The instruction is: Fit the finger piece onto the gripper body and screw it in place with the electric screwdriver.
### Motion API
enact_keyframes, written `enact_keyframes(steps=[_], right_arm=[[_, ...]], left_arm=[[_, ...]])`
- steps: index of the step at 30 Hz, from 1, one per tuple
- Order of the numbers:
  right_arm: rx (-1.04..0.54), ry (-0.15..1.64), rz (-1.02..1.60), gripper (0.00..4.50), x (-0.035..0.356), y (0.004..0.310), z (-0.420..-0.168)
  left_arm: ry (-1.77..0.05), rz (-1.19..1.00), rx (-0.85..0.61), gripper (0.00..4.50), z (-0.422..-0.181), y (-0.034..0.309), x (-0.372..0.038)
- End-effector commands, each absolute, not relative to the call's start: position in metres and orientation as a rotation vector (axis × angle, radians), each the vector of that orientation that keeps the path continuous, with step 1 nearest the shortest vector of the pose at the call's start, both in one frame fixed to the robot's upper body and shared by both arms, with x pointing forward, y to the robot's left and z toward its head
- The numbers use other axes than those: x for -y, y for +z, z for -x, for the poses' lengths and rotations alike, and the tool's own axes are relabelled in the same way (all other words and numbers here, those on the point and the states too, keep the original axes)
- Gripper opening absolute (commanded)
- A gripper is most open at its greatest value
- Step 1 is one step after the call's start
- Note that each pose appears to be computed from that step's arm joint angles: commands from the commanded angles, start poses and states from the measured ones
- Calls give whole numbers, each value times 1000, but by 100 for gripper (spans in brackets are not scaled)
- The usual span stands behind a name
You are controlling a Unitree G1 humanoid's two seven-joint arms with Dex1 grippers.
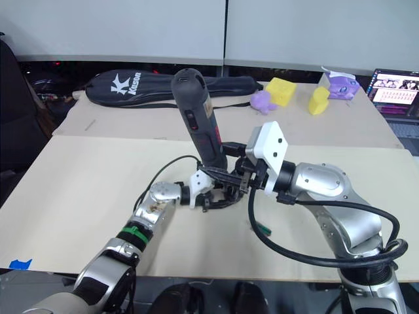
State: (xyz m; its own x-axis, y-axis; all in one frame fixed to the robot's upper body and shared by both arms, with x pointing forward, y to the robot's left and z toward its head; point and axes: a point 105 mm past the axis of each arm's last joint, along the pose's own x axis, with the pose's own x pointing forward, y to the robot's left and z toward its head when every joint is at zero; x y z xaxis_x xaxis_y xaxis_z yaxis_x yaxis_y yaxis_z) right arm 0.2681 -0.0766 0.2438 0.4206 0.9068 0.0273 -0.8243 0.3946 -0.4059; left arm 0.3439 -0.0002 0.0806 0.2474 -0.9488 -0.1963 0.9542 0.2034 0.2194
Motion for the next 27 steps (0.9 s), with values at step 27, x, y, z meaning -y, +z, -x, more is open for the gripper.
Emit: enact_keyframes(steps=[27], right_arm=[[0,1011,262,192,97,187,-296]], left_arm=[[-1336,-341,22,231,-352,93,7]])
